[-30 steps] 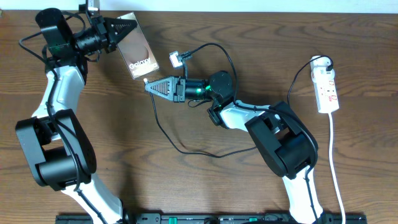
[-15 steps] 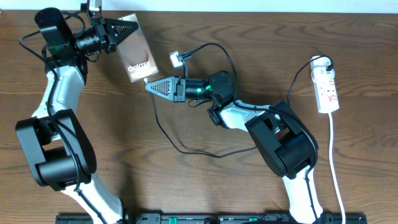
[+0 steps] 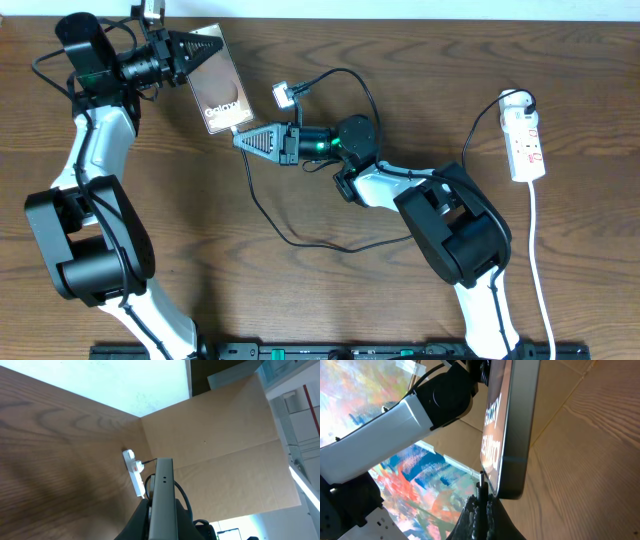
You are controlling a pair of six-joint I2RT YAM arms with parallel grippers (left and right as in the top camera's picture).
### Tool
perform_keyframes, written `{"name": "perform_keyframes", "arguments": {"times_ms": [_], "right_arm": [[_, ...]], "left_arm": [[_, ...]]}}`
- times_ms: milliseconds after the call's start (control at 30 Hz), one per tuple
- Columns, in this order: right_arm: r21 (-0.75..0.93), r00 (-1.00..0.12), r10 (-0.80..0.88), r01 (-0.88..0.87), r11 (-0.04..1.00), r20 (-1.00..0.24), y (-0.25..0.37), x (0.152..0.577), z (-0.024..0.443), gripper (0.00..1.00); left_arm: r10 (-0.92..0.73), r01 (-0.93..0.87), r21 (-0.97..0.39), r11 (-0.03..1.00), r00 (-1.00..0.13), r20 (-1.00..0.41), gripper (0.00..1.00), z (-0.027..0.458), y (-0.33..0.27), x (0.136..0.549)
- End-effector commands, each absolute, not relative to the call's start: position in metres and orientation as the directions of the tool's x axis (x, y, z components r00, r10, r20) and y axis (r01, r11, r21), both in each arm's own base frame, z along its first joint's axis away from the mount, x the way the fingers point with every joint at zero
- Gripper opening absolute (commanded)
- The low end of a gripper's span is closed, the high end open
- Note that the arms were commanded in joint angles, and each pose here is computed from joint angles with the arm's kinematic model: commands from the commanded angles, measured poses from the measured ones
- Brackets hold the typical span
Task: Plug charger to phone and switch on socket
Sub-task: 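Push the USB-C plug into the phone's bottom port with the right gripper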
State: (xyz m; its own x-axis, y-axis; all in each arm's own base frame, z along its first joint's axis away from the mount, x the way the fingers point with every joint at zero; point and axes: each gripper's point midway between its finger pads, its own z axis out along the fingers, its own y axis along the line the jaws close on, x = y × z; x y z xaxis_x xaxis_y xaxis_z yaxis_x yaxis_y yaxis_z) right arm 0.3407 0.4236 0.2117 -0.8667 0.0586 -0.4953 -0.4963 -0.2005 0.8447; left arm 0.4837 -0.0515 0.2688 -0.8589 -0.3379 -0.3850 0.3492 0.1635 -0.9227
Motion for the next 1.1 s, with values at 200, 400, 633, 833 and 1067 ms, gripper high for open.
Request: {"name": "perform_keyframes", "arguments": {"times_ms": [200, 400, 633, 833, 1067], "right_arm": [[0.841, -0.86, 0.088, -0.509, -0.185, -0.502, 0.423, 0.351, 0.211, 0.01], [0.838, -0.857, 0.068, -0.514, -0.185, -0.511, 0.423, 0.348, 0.209, 0.01], [0.848, -0.862, 0.053, -0.506, -0.161, -0.504, 0.425, 0.349, 0.201, 0.01], [0.839, -0.856, 0.06, -0.516, -0.174, -0.514, 0.424, 0.348, 0.205, 0.01], [0.829, -0.849, 0.056, -0.525, -0.195, -0.525, 0.423, 0.344, 0.21, 0.01]], "left_arm": [[-0.306, 0.392, -0.907, 0.156, -0.854, -0.421, 0.07, 0.284, -0.055, 0.475], [-0.341, 0.367, -0.915, 0.169, -0.849, -0.404, 0.07, 0.283, -0.053, 0.481], [-0.35, 0.36, -0.917, 0.171, -0.848, -0.398, 0.07, 0.283, -0.051, 0.482], [-0.346, 0.366, -0.915, 0.171, -0.847, -0.404, 0.07, 0.283, -0.052, 0.482], [-0.339, 0.388, -0.904, 0.178, -0.839, -0.427, 0.07, 0.283, -0.052, 0.481]]}}
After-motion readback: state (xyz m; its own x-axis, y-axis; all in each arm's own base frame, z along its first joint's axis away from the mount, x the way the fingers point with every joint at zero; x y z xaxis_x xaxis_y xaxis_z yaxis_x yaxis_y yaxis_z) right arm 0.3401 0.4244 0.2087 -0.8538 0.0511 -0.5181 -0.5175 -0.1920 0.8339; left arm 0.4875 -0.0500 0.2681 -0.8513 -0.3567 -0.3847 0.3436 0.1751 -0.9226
